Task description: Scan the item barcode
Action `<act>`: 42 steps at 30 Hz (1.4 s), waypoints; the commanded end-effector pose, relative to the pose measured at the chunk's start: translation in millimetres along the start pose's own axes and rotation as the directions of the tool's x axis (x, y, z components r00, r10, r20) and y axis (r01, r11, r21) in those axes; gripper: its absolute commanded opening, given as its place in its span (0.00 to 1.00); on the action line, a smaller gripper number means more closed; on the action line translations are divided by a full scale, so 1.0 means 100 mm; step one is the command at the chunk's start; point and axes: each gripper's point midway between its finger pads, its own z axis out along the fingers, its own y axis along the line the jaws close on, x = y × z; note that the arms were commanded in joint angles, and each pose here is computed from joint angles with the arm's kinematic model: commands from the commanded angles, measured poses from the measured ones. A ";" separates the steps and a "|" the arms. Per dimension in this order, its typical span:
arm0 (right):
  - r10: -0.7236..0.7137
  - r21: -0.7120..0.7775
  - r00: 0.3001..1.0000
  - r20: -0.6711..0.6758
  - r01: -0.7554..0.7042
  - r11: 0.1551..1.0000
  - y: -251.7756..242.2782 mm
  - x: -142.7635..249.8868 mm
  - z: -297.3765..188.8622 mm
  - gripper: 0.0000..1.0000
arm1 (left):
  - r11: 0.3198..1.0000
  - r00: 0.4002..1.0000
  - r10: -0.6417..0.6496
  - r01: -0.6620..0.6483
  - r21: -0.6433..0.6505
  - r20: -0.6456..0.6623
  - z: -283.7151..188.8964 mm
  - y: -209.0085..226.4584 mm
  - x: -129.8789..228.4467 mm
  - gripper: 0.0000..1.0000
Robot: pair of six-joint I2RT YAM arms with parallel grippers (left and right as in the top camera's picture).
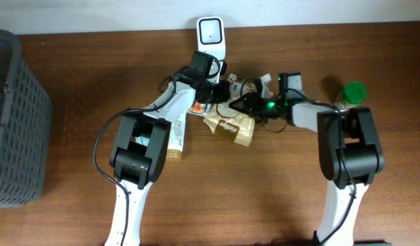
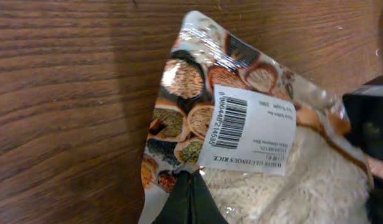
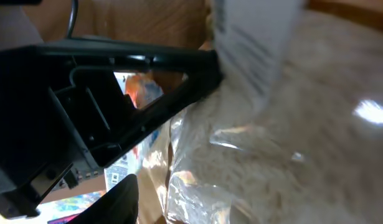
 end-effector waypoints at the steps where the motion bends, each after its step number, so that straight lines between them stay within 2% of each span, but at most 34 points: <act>1: 0.099 0.127 0.995 -0.020 -0.095 0.987 -0.26 0.26 0.35 0.41 | 0.998 0.987 -0.068 0.065 -0.025 -0.147 0.35 0.20 0.54 0.00; 4: 0.104 0.133 0.995 -0.012 -0.101 0.986 -0.28 0.25 0.34 0.29 | 0.998 0.987 -0.068 0.065 -0.025 -0.147 0.35 0.21 0.54 0.00; 6: 0.114 0.124 0.993 -0.001 -0.113 0.986 -0.31 0.20 0.27 0.09 | 0.998 0.987 -0.069 0.066 -0.025 -0.146 0.35 0.21 0.53 0.00; 7: 0.117 0.124 0.993 0.004 -0.116 0.986 -0.32 0.18 0.25 0.04 | 0.998 0.987 -0.069 0.065 -0.025 -0.146 0.35 0.21 0.53 0.00; 12: 0.067 0.057 0.998 -0.002 -0.067 0.996 -0.22 0.11 0.18 0.04 | 0.998 0.988 -0.056 0.053 -0.024 -0.146 0.33 0.20 0.53 0.00; 14: 0.019 0.023 1.000 -0.007 -0.019 1.000 -0.12 0.08 0.09 0.04 | 1.000 0.993 0.002 -0.003 -0.010 -0.118 0.22 0.14 0.40 0.00; 17: -0.060 -0.022 0.998 -0.020 0.059 0.998 0.05 0.08 -0.05 0.04 | 0.995 0.996 0.081 -0.082 -0.048 -0.026 -0.21 0.06 0.04 0.00; 18: -0.109 -0.038 0.994 -0.026 0.108 0.993 0.15 0.09 -0.13 0.04 | 0.992 0.993 0.112 -0.110 -0.064 0.028 -0.54 -0.03 -0.16 0.00; 21: -0.229 -0.037 0.973 -0.031 0.228 0.973 0.38 0.15 -0.33 0.04 | 0.992 0.986 0.111 -0.102 -0.077 0.124 -1.14 -0.11 -0.45 0.00; 24: -0.320 -0.025 0.947 -0.025 0.319 0.947 0.60 0.18 -0.51 0.04 | 0.993 0.981 0.085 -0.069 -0.098 0.175 -1.62 -0.04 -0.57 0.00; 27: -0.440 -0.028 0.898 -0.018 0.440 0.898 0.93 0.28 -0.74 0.04 | 0.989 0.973 0.069 -0.039 -0.141 0.219 -2.11 0.21 -0.64 0.00; 31: -0.529 -0.031 0.848 -0.042 0.528 0.849 1.15 0.49 -0.94 0.04 | 0.983 0.971 -0.010 0.054 -0.177 0.239 -2.38 0.62 -0.64 0.00; 35: -0.529 0.010 0.841 -0.112 0.533 0.846 1.00 0.64 -0.95 0.04 | 0.973 0.967 -0.068 0.119 -0.198 0.245 -2.53 0.89 -0.59 0.00; 42: -0.387 0.236 0.873 -0.297 0.460 0.856 0.28 0.81 -0.75 0.04 | 0.970 0.967 -0.086 0.136 -0.203 0.238 -2.56 0.95 -0.56 0.00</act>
